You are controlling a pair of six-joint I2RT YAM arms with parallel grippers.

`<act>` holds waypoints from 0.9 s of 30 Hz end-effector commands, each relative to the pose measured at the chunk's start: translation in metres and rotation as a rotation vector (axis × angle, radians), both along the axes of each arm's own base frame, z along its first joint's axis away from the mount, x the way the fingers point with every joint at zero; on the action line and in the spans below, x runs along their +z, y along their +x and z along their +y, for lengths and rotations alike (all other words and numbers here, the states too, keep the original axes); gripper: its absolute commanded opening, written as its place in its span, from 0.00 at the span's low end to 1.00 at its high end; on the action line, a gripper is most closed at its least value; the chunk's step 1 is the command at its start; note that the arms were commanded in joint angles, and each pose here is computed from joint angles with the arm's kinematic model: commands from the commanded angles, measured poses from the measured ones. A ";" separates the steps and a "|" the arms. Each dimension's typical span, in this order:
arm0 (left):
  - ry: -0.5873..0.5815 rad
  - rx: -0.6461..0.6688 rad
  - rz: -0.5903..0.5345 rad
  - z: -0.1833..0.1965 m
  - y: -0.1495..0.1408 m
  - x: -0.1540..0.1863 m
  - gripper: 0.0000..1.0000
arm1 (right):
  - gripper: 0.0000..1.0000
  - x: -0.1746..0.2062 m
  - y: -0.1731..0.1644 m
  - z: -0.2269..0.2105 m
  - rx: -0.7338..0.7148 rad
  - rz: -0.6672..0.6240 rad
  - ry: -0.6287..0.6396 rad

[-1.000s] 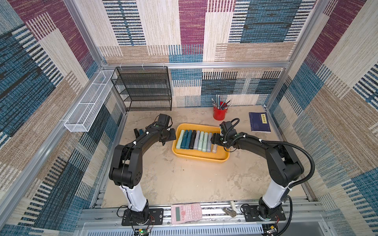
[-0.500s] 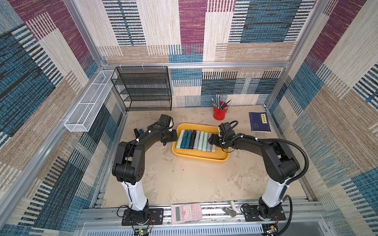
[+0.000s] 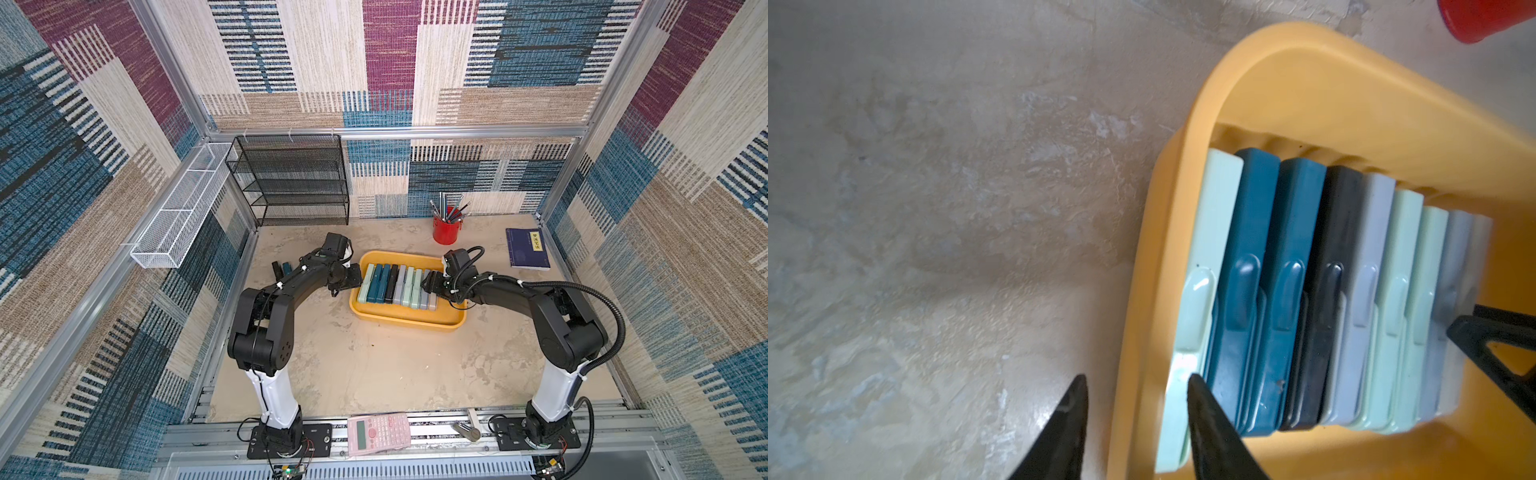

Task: Put the pruning pliers into the storage box
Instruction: Place the pruning pliers in the storage box, then pick up the pruning pliers from the center of the board.

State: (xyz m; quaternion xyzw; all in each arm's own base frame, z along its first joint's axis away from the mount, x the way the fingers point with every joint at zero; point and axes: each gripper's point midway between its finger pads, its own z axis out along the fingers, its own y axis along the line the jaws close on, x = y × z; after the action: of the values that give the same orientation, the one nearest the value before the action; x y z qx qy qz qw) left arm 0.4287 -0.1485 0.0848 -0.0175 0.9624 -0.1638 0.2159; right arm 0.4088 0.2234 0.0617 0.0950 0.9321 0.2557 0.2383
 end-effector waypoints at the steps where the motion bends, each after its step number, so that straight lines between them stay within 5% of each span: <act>1: 0.029 0.003 -0.042 0.007 0.002 0.014 0.46 | 0.69 0.021 0.010 -0.005 -0.011 -0.070 -0.032; 12: 0.123 0.274 -0.098 0.107 -0.017 0.046 0.53 | 0.71 0.070 0.029 -0.050 -0.061 -0.236 -0.142; 17: 0.150 0.434 -0.069 0.154 -0.038 0.036 0.53 | 0.71 0.082 0.032 -0.064 -0.071 -0.281 -0.145; 27: 0.193 0.532 0.034 0.180 -0.054 0.001 0.53 | 0.70 0.077 0.032 -0.070 -0.061 -0.285 -0.124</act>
State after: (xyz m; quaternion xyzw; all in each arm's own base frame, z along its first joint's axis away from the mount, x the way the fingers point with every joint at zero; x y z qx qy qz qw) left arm 0.3771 0.0237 0.0931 -0.2362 0.9400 -0.0227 0.2452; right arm 0.4364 0.1485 0.1284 0.0819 0.9088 0.1866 0.3639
